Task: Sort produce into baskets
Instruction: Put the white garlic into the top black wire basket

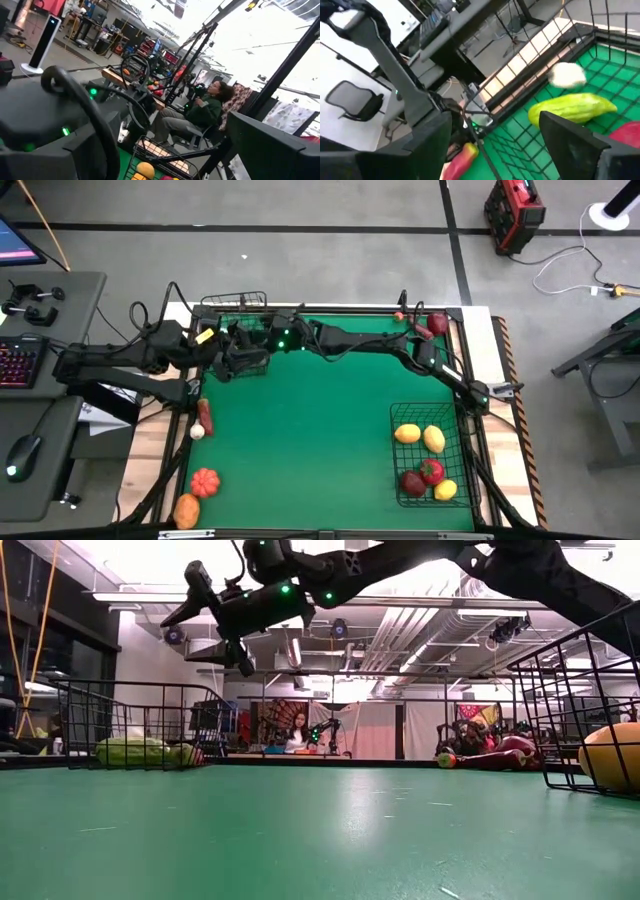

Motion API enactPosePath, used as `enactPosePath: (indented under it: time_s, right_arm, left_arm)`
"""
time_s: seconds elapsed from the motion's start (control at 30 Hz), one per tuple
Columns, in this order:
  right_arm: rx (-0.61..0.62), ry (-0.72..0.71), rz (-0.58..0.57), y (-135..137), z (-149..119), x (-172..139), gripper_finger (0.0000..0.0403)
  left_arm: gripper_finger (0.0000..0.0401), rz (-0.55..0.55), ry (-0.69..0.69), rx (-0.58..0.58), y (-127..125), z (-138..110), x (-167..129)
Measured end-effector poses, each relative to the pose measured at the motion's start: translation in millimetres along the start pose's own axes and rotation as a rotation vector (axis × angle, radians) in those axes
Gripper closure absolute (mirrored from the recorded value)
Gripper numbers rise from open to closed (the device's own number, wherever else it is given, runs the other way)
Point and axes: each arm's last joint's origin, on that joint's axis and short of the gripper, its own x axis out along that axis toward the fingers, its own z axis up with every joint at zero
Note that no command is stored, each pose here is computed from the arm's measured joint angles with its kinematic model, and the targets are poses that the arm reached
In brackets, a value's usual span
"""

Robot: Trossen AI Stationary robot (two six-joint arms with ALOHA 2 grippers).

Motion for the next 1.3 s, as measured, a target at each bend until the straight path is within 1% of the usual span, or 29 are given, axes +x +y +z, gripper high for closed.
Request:
enactPosePath:
  time_s: [0.13,0.2,0.27,0.37,0.47,0.57,0.67,0.77,0.9,0.97,1.07,1.1,1.17,1.23,1.3]
  right_arm:
    - [-0.015,-0.035,-0.017,-7,31,-18,0.0109]
    - [-0.05,-0.037,-0.052,-11,46,-30,0.0108]
    - [-0.093,-0.038,-0.11,-16,63,-46,0.0108]
    - [-0.173,-0.045,-0.219,-19,90,-77,0.0108]
    - [-0.249,-0.027,-0.306,-13,113,-114,0.0108]
    - [-0.317,0.019,-0.397,-5,126,-150,0.0108]
    - [-0.386,0.08,-0.488,8,133,-186,0.0108]
    - [-0.44,0.166,-0.579,22,131,-220,0.0108]
    - [-0.475,0.276,-0.693,34,118,-252,0.0108]
    - [-0.475,0.297,-0.732,39,110,-264,0.0108]
    - [-0.457,0.305,-0.764,42,95,-281,0.0108]
    - [-0.443,0.309,-0.776,40,87,-284,0.0108]
    - [-0.404,0.311,-0.793,36,71,-290,0.0108]
    - [-0.357,0.303,-0.798,31,52,-295,0.0108]
    - [-0.308,0.296,-0.794,25,32,-300,0.0108]
  left_arm:
    - [0.0048,0.002,0.01,-0.014,1,-1,0]
    - [0.0048,0.007,0.02,-0.015,1,-2,0]
    - [0.0048,-0.008,0.049,-0.018,0,-4,0]
    - [0.0048,-0.002,0.073,-0.014,1,-7,-1]
    - [0.0048,0.016,0.09,-0.01,1,-9,0]
    - [0.0048,0.032,0.121,-0.003,3,-13,2]
    - [0.0048,0.07,0.167,0.007,7,-20,6]
    - [0.0048,0.102,0.223,0.017,10,-29,12]
    - [0.0048,0.135,0.281,0.019,15,-42,26]
    - [0.0048,0.144,0.319,0.005,18,-50,33]
    - [0.0048,0.135,0.411,-0.024,22,-65,44]
    - [0.0048,0.135,0.464,-0.04,25,-71,46]
    - [0.0048,0.171,0.59,-0.082,31,-85,47]
    - [0.0048,0.259,0.749,-0.117,38,-100,41]
    - [0.0048,0.383,0.916,-0.128,44,-115,29]
